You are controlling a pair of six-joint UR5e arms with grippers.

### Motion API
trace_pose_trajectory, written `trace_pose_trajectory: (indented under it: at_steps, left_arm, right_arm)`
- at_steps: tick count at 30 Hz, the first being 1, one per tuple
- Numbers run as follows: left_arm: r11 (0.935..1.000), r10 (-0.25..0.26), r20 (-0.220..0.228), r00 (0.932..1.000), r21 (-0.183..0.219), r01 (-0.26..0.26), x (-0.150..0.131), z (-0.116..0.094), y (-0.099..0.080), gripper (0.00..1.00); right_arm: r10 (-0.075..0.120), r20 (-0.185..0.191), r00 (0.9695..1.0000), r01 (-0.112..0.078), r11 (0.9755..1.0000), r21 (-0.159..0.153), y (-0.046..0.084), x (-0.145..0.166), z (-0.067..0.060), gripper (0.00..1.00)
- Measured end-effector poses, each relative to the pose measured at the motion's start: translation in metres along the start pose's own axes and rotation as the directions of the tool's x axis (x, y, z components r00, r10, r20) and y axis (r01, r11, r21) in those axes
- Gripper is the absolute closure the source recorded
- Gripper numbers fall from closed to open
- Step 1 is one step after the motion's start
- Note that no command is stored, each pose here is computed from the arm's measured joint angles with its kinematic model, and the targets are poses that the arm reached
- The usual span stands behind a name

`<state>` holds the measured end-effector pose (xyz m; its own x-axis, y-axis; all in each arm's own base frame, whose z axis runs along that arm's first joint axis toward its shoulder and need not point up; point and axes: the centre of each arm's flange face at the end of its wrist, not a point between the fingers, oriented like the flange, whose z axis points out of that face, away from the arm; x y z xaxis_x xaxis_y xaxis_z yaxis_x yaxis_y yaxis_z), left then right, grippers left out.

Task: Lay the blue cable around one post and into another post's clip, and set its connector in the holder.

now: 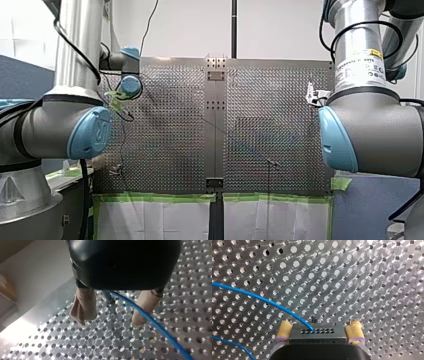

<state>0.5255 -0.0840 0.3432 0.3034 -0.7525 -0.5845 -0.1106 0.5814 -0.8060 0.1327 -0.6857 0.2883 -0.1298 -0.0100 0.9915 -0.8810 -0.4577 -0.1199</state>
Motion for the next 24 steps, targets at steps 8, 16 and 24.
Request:
trace_pose_trajectory:
  at_steps: [8,16,24]
  left_arm:
    - [0.9995,0.010,-0.035,0.9993,-0.029,-0.011,0.005,-0.018,0.011,0.00]
    - [0.9983,0.014,-0.037,0.9992,-0.056,-0.016,0.003,-0.038,0.021,0.00]
    - [0.9980,0.025,-0.004,0.9997,-0.059,-0.025,-0.009,-0.050,0.015,0.00]
  right_arm:
    - [0.000,0.000,1.0000,0.000,1.0000,0.000,0.000,0.000,0.000,0.02]
    - [0.000,0.000,1.0000,0.000,1.0000,0.000,0.000,0.000,0.000,0.02]
    - [0.000,0.000,1.0000,0.000,1.0000,0.000,0.000,0.000,0.000,0.02]
